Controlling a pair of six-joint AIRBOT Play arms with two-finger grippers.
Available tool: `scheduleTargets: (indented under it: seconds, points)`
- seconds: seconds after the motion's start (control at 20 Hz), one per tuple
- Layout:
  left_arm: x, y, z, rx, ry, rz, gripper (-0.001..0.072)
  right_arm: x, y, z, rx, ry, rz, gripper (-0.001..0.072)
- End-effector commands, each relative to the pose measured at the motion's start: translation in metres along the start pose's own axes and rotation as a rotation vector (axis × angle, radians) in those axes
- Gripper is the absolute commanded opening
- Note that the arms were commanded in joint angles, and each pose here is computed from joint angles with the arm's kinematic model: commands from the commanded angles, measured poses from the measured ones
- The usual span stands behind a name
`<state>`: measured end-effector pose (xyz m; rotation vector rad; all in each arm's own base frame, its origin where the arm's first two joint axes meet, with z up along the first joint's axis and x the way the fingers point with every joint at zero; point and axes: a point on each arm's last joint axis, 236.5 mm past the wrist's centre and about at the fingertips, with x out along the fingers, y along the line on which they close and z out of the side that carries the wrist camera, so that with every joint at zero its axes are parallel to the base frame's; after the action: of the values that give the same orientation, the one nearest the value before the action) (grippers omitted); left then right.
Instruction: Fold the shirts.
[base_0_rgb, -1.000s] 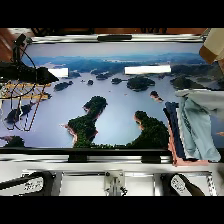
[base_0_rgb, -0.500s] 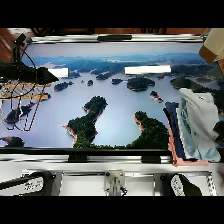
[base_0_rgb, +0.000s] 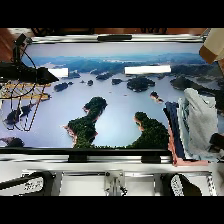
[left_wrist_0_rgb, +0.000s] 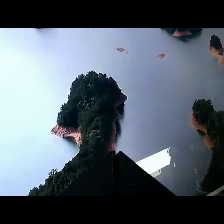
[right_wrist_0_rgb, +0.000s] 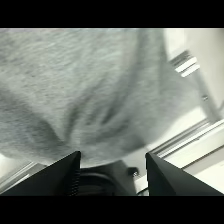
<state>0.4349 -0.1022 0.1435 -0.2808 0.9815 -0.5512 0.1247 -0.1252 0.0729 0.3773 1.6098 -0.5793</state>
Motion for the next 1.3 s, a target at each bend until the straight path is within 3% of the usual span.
scheduleTargets:
  seconds: [0.0, 0.1, 0.2, 0.3, 0.4, 0.45, 0.5, 0.55, 0.75, 1.25]
  points:
    - [0.0, 0.004, -0.013, 0.053, 0.064, 0.041, 0.0032, -0.056, -0.017, 0.045, 0.017, -0.257, -0.042, 0.0518]
    - [-0.002, 0.009, -0.02, 0.127, 0.117, 0.121, 0.0031, -0.151, 0.012, 0.098, -0.009, -0.653, 0.119, 0.0516]
    - [-0.005, 0.022, -0.018, 0.224, 0.154, 0.296, 0.003, -0.247, 0.066, 0.116, -0.085, -0.97, 0.345, 0.0516]
    - [-0.008, 0.043, -0.014, 0.277, 0.18, 0.557, 0.003, -0.267, 0.138, 0.103, -0.219, -0.984, 0.526, 0.0515]
    - [0.01, 0.033, -0.026, 0.25, 0.213, 0.59, 0.0071, -0.22, 0.206, 0.081, -0.388, -0.803, 0.528, 0.0516]
    - [0.022, 0.023, -0.039, 0.222, 0.242, 0.556, 0.0248, -0.183, 0.24, 0.068, -0.466, -0.698, 0.479, 0.0517]
    - [0.033, 0.014, -0.058, 0.182, 0.29, 0.513, 0.0502, -0.146, 0.268, 0.056, -0.539, -0.618, 0.416, 0.0518]
    - [0.041, 0.007, -0.079, 0.15, 0.351, 0.471, 0.0627, -0.104, 0.294, 0.04, -0.619, -0.524, 0.352, 0.0517]
    - [0.054, -0.002, -0.142, 0.056, 0.419, 0.373, 0.0626, -0.006, 0.346, -0.008, -0.746, -0.19, 0.275, 0.0517]
    - [0.048, 0.008, -0.125, 0.041, 0.264, 0.427, 0.0624, 0.003, 0.349, -0.006, -0.748, -0.174, 0.264, 0.0517]
